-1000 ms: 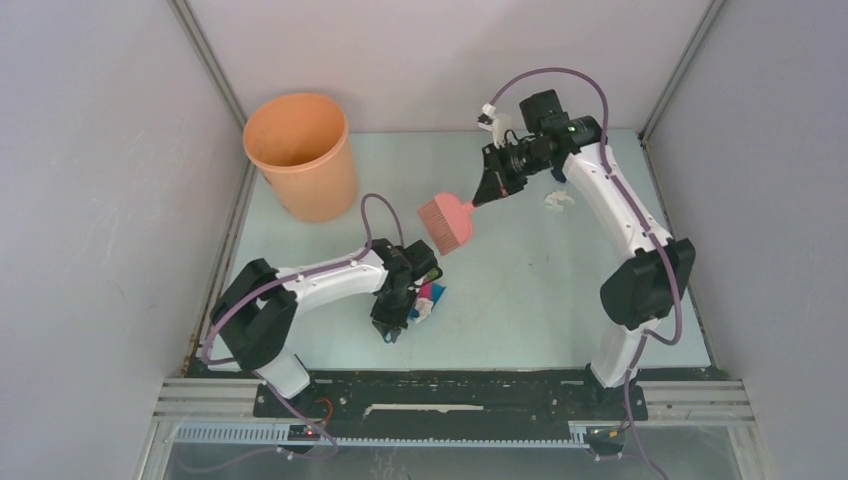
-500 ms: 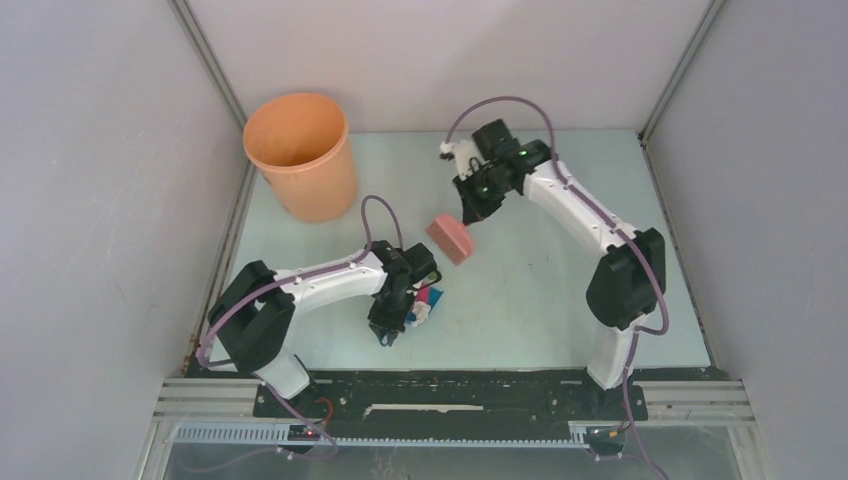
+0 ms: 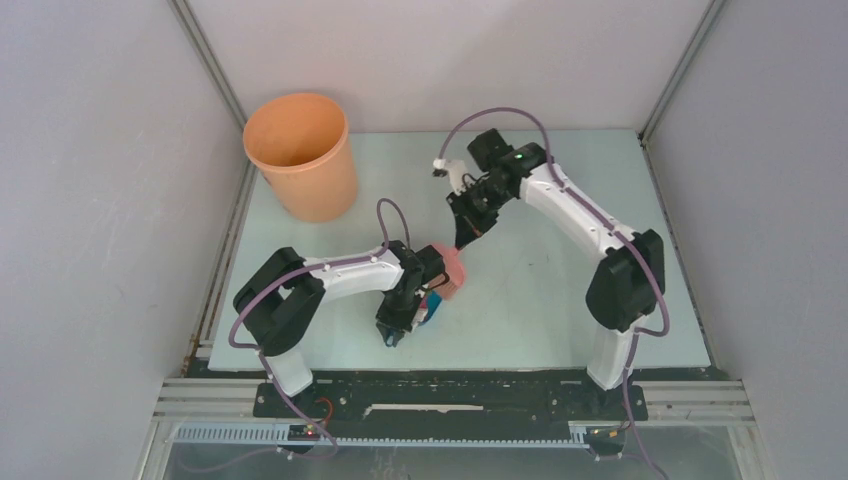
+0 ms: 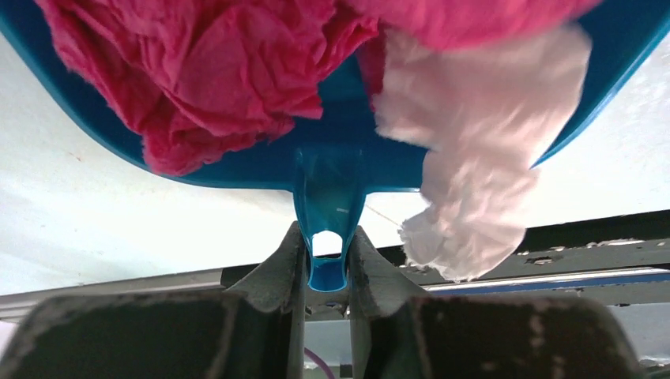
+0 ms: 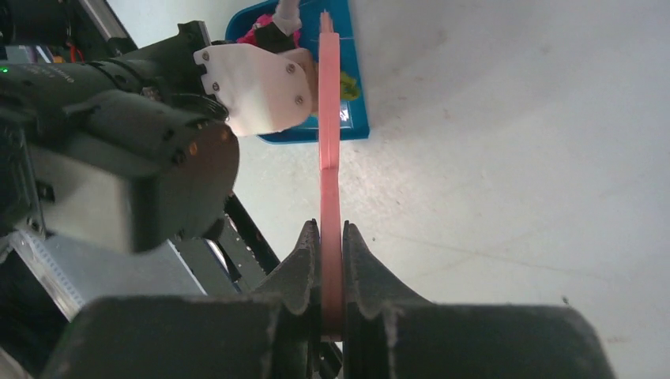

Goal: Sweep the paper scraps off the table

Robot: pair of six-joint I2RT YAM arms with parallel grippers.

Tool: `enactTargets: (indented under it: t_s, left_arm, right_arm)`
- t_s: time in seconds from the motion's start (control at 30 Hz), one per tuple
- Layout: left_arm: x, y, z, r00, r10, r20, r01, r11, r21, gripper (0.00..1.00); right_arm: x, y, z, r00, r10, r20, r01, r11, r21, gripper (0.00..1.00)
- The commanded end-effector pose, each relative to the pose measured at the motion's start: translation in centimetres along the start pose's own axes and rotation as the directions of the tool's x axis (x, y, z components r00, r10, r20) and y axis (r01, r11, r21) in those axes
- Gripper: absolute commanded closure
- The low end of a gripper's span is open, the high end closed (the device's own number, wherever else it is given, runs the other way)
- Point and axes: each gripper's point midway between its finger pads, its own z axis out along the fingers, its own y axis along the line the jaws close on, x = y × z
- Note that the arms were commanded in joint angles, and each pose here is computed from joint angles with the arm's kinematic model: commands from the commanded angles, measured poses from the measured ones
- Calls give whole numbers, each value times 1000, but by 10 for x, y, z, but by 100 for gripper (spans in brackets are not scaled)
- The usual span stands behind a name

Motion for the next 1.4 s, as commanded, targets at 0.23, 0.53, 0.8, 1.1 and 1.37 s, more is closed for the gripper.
enactTargets:
  t_s: [0.23,0.53,0.8,1.1,1.37]
  left_arm:
    - [-55,-9,-26,960,-12,279,7,1000,21,100]
    - [-74,-12,-53,940,3,340,-7,1000,11,100]
    - [-83,-5,-88,927,-28,373,22,1000,19,100]
    - [-92,14,-127,908,-84,410,68,996,55,100]
    - [-97,45,-166,876,-154,456,135,988,76,100]
  right_arm:
    - [15,-48,-98,978,67,198,-110,970,217,100]
    - [65,-92,-129,902,209,379,-306,927,218,100]
    - [96,-117,-101,884,261,388,-354,916,189,100]
    - [108,-110,-88,892,271,362,-340,930,143,100]
    - [109,-105,-84,894,278,351,-334,936,109,100]
